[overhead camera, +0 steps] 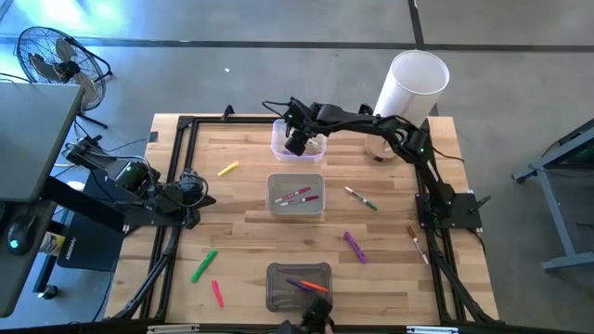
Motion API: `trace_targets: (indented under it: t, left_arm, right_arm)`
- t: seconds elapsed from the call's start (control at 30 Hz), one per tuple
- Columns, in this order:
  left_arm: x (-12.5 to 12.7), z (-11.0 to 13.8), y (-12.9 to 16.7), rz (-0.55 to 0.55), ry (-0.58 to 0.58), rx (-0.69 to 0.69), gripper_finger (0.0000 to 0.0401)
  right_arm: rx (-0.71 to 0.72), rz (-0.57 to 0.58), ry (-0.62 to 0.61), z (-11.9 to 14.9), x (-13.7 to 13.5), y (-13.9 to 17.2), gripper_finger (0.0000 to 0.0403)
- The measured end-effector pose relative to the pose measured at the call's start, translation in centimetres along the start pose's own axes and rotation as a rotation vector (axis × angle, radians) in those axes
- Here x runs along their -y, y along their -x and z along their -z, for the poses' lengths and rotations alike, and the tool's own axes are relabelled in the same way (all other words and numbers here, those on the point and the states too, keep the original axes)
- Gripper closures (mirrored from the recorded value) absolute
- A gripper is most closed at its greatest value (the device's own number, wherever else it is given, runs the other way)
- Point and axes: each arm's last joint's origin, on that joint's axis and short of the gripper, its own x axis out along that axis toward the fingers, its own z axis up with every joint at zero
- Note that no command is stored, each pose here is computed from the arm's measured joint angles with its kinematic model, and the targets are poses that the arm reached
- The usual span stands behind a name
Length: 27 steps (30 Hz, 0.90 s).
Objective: Pick & Place Markers
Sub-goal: Put the yellow highlighter into the transparent bin, then put the pink pen into the black bin
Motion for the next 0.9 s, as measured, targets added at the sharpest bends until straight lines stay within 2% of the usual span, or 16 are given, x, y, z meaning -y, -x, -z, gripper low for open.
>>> trace_targets:
  t: [0.2,0.33,0.5,0.67,0.77,0.9]
  left_arm:
    - [0.0,0.0,0.0,0.000,0.000,0.000,0.0401]
    - [-0.1,0.1,0.0,-0.009,0.044,-0.012,0.0391]
    - [-0.1,0.2,-0.1,-0.018,0.101,-0.030,0.0340]
    - [-0.1,0.2,-0.1,-0.028,0.092,-0.018,0.0289]
    - [-0.1,0.2,-0.1,-0.023,0.034,-0.021,0.0278]
    - [-0.1,0.1,-0.2,-0.030,0.009,-0.021,0.0281]
  right_arm:
    - [-0.017,0.020,-0.024,0.1,-0.1,1.3,0.0272]
    - [0.024,0.059,-0.045,-0.4,-0.3,4.0,0.0271]
    - [0.099,0.057,-0.094,-0.9,-1.0,8.6,0.0271]
    - [0.149,0.008,-0.113,-0.4,-2.7,14.1,0.0273]
    - [0.150,-0.014,-0.128,0.5,-4.1,17.2,0.0294]
    - [0.122,-0.023,-0.121,2.4,-6.3,20.6,0.0355]
